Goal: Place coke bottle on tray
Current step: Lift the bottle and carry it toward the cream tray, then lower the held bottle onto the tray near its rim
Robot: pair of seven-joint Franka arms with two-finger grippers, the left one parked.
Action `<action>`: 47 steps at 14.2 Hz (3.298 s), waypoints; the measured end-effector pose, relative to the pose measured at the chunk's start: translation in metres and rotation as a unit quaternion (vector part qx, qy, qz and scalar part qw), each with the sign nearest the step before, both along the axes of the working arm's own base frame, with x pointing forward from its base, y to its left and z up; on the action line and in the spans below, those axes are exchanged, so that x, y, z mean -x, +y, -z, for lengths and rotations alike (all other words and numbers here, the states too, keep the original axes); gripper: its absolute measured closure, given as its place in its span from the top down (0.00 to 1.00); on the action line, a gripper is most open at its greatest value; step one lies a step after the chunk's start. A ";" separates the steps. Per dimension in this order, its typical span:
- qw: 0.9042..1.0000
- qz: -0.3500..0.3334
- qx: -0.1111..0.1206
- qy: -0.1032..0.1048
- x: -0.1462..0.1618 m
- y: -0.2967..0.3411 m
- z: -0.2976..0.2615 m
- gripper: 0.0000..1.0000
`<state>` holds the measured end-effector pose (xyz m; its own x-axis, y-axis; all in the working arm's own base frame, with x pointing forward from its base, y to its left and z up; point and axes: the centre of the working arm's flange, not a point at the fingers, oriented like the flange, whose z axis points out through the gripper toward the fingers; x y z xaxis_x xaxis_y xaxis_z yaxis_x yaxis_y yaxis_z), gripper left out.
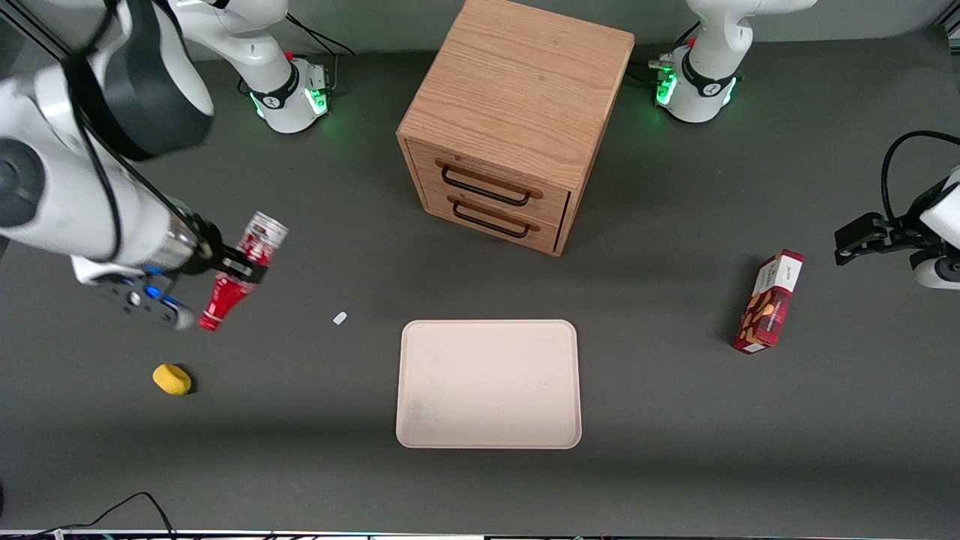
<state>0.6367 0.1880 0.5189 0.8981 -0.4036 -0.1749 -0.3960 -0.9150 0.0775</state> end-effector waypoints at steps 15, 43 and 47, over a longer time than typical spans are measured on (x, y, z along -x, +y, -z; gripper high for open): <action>0.977 -0.202 -0.048 -0.040 -0.048 0.155 0.268 0.55; 0.974 -0.200 -0.051 -0.095 -0.063 0.158 0.311 1.00; 0.974 -0.200 -0.051 -0.095 -0.063 0.158 0.311 1.00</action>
<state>0.6996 0.3464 0.2079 0.9999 -0.0047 -0.0106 -0.0053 -0.9981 -0.0619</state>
